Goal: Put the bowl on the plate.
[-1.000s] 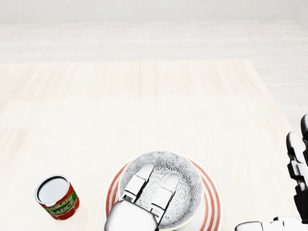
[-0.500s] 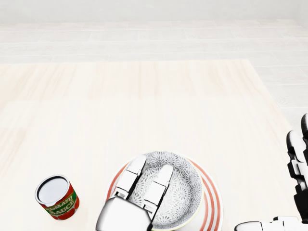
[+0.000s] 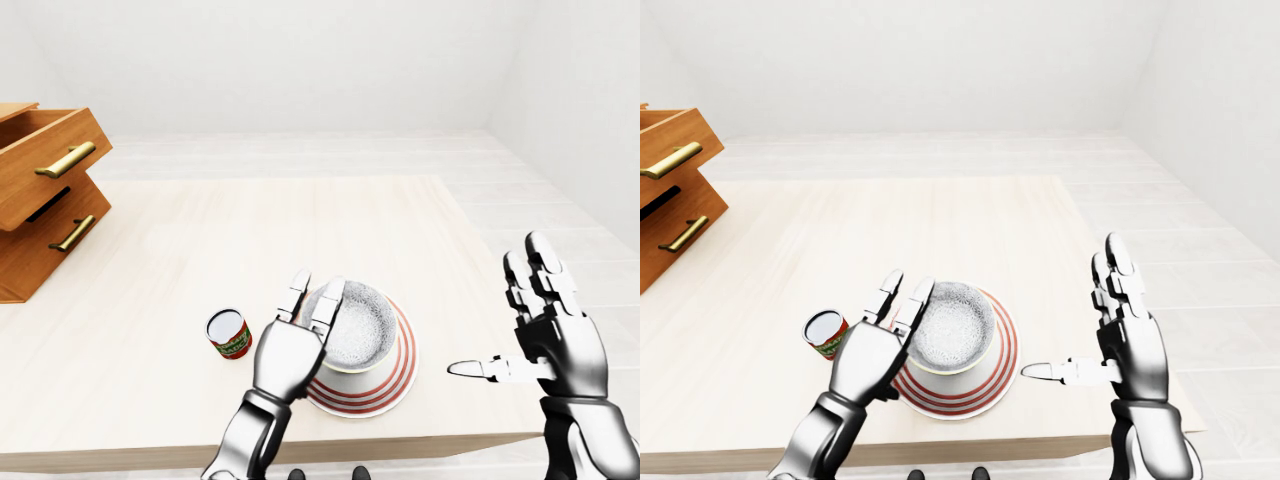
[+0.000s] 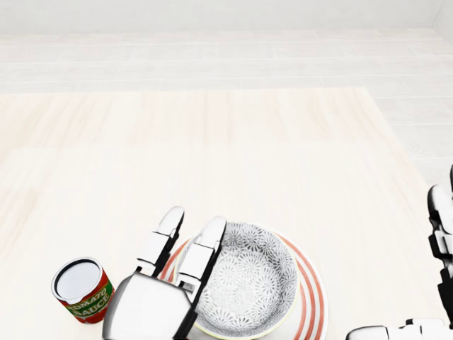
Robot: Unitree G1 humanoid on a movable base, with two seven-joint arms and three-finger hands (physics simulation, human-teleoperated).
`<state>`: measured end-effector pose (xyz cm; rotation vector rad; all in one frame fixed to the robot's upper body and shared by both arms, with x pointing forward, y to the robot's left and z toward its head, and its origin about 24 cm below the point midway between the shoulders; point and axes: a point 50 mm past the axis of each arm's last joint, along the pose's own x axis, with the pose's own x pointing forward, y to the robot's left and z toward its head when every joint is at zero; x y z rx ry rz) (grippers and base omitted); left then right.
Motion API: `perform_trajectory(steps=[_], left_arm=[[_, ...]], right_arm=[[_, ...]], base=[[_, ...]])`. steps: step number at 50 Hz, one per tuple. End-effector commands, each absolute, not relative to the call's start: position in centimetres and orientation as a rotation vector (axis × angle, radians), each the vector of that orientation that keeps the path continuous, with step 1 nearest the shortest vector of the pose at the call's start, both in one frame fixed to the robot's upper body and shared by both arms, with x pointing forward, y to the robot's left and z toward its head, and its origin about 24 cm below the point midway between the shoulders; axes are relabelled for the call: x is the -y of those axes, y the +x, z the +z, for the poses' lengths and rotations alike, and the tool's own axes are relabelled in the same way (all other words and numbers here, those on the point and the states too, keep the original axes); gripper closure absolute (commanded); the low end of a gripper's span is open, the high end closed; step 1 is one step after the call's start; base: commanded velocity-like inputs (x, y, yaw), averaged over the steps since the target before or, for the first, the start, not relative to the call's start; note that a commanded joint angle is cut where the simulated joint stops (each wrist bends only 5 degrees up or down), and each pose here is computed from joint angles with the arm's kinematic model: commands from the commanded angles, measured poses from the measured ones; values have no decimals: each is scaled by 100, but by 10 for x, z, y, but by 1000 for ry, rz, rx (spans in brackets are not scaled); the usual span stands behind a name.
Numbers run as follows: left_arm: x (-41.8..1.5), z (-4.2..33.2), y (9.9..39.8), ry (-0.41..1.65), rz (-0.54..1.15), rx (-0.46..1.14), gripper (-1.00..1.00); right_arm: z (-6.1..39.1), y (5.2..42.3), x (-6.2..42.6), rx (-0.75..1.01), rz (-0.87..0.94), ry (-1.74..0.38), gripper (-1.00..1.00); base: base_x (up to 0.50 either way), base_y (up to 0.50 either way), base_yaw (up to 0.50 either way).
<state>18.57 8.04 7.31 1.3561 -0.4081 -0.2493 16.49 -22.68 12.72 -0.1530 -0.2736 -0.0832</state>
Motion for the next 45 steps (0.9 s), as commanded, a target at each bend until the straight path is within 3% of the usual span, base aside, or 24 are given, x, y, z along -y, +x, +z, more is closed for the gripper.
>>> perform_trajectory(steps=[1, 45], left_arm=[[-96, 100, 181, 1276, -220, 391, -100], [-120, 94, 189, 1260, -136, 285, -100]], right_arm=[[133, 162, 225, 297, -83, -168, -100], [129, 164, 222, 277, -75, -158, -100]], base=[[0, 0, 0], [0, 0, 0]])
